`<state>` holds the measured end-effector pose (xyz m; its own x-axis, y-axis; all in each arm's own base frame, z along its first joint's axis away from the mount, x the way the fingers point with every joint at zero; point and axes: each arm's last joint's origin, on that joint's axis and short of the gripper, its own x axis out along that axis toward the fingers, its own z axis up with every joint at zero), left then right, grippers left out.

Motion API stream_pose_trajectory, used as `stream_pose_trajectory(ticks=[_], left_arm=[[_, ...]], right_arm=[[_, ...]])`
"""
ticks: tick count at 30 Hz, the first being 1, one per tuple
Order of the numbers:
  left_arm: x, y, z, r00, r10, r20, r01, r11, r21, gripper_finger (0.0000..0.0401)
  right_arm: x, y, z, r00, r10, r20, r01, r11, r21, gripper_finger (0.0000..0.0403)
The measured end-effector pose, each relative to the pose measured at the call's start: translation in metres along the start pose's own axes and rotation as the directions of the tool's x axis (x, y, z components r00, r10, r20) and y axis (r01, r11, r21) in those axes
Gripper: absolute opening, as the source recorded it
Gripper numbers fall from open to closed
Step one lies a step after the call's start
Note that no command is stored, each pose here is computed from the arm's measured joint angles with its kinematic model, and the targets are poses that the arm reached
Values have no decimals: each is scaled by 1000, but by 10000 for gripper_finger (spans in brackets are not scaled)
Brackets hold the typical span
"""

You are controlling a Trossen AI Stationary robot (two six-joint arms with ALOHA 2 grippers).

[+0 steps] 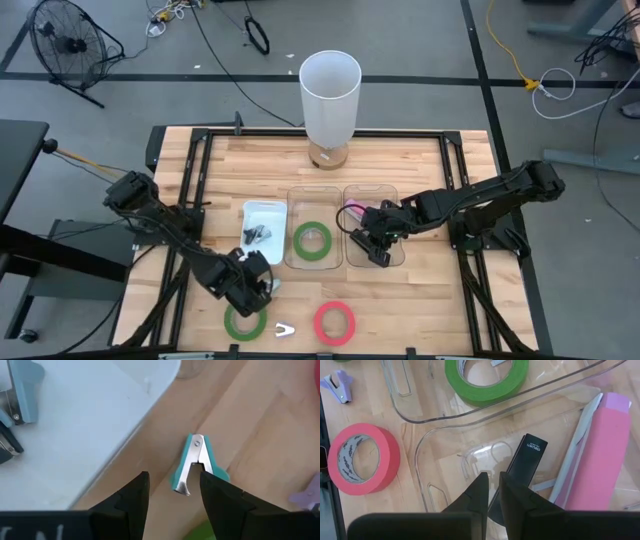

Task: Pick and place Stapler, Stapler remover, tape
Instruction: Put the blue staple remover into the white bin

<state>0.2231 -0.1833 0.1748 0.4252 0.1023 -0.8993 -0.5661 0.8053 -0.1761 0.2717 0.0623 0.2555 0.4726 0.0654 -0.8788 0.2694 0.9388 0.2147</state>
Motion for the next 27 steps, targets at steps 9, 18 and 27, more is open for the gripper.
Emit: stream_pose_trajectory(ticks=[9, 18, 27], left_arm=[[22, -2, -7, 997, 54, -60, -53, 998, 24, 179], [31, -5, -5, 998, 44, -34, -41, 996, 81, 178], [31, -5, -4, 997, 32, -67, -27, 997, 71, 55]], right_arm=[[0, 0, 0, 1000, 1, 1, -1, 1000, 0, 48], [0, 1, 3, 1000, 13, 28, -13, 1000, -6, 48], [0, 1, 3, 999, -1, 35, 1, 1000, -6, 48]])
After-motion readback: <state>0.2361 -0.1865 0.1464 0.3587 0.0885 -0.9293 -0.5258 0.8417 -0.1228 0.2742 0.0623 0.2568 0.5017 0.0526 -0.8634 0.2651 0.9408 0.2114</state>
